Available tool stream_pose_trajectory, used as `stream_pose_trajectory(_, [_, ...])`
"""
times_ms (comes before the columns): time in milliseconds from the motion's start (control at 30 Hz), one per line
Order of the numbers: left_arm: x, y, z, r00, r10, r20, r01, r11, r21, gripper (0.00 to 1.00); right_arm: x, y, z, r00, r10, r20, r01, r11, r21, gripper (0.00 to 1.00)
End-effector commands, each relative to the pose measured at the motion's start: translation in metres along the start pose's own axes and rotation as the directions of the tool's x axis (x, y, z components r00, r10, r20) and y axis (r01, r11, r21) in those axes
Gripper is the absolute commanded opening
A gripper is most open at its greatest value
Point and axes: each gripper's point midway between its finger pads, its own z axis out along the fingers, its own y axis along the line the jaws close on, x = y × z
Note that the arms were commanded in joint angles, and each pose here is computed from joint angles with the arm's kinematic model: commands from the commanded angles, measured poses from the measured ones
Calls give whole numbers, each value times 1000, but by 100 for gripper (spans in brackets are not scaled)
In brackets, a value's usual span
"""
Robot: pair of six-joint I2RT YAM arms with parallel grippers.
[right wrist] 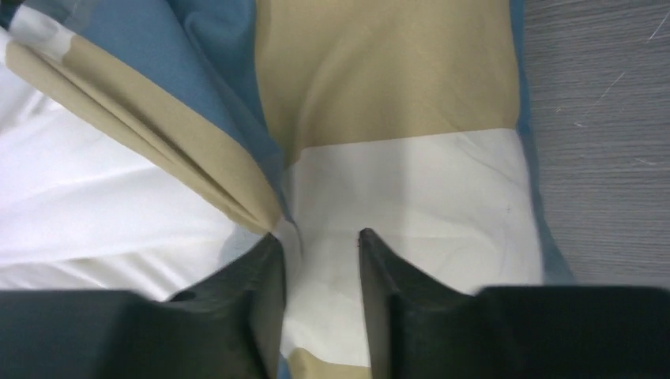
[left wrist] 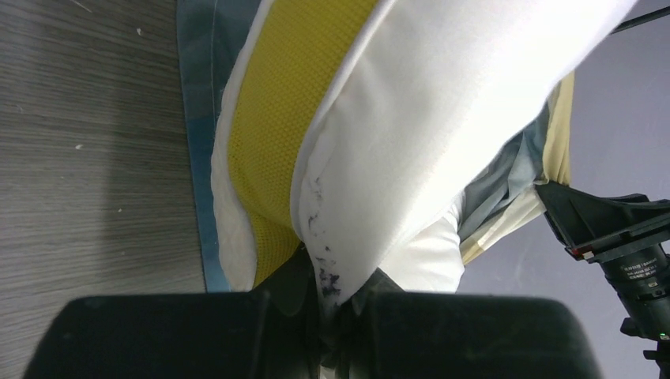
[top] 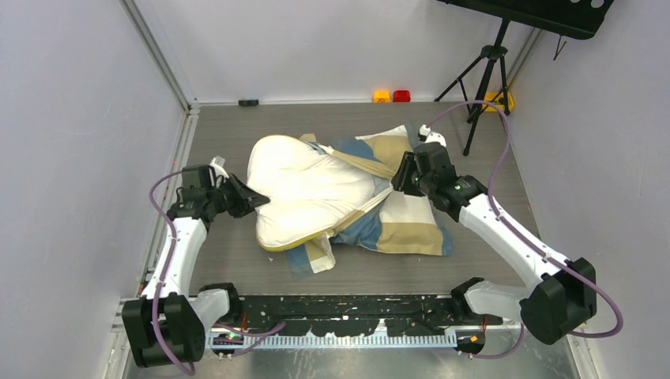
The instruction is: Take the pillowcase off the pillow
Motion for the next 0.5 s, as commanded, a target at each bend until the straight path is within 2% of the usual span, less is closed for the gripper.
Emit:
stream_pose_trajectory(0, [-36, -22, -18, 989, 45, 137, -53, 997, 53, 0, -16, -18, -23, 1000, -25, 17, 25, 999, 37, 58])
stream_pose_trajectory(33, [-34, -24, -18, 990, 43, 136, -53, 996, 71, 0, -13, -14, -26, 1000, -22, -3, 22, 1000, 16, 66])
stream_pose_trajectory(133, [-29, -19, -18, 989, 39, 141, -50, 996, 70, 0, -2, -14, -38, 999, 10, -47, -10, 1000, 2, 80])
stream_pose_trajectory(200, [-29, -13, -19, 988, 46, 150, -52, 998, 35, 0, 5, -22, -44, 998, 36, -54, -35, 999, 31, 82])
stream_pose_trajectory(267, [-33, 3, -22, 983, 31, 181, -19, 998, -63, 0, 18, -34, -49, 994, 74, -79, -68, 994, 81, 88])
stream_pose_trajectory(367, [-47, 21, -33, 962, 18, 274, 36, 981, -189, 0, 36, -50, -55, 987, 115, -113, -98, 984, 150, 89])
stream_pose_trajectory(467, [-60, 26, -44, 940, 44, 339, 45, 967, -250, 0, 43, -67, -62, 987, 135, -86, -114, 971, 212, 92])
